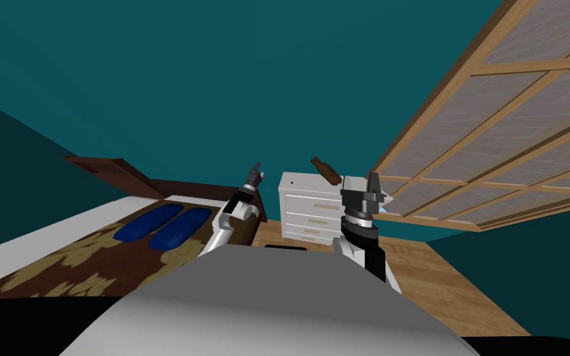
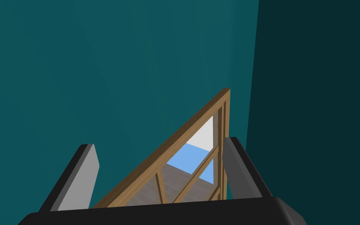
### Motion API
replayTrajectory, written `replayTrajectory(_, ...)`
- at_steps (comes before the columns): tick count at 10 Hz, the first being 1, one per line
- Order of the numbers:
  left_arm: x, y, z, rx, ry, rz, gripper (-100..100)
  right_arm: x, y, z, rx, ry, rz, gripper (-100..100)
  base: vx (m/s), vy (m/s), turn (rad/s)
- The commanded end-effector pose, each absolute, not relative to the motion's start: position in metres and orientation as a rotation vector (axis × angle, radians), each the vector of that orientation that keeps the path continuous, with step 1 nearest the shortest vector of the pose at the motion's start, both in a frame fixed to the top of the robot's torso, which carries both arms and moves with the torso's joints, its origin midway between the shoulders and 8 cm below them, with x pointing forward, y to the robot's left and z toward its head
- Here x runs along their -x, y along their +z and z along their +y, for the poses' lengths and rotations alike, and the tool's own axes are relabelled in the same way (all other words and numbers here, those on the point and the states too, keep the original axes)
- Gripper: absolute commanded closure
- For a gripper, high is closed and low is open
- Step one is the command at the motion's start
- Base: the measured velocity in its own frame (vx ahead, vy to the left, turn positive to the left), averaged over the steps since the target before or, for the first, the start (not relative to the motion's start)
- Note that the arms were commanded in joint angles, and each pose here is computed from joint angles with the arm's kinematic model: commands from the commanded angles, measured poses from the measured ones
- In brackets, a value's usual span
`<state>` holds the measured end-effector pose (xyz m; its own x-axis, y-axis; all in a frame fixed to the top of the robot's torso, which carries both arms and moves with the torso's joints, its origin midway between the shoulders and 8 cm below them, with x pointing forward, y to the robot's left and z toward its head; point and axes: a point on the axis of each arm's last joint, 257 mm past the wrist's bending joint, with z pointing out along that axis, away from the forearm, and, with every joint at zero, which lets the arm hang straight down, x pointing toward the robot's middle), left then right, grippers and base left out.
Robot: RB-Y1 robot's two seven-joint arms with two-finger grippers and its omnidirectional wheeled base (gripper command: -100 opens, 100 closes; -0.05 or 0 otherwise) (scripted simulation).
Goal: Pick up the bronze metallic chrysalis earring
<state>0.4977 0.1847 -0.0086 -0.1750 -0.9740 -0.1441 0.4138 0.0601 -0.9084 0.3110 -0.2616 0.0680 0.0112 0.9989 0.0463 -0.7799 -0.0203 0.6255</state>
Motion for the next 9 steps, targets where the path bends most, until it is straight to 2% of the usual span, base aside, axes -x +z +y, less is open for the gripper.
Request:
replayTrajectory(1, -0.512, -0.013, 0.179, 0.730, -1.432, 1.123, -100, -0.311, 0.068, -0.262, -0.568, 1.510, 0.492, 0, 0.012, 0.009, -0.009)
replayTrajectory(9, -0.560, -0.039, 0.157, 0.764, -1.355, 1.336, -100, -0.311, 0.068, -0.262, -0.568, 1.510, 0.492, 0, 0.011, 0.002, -0.005)
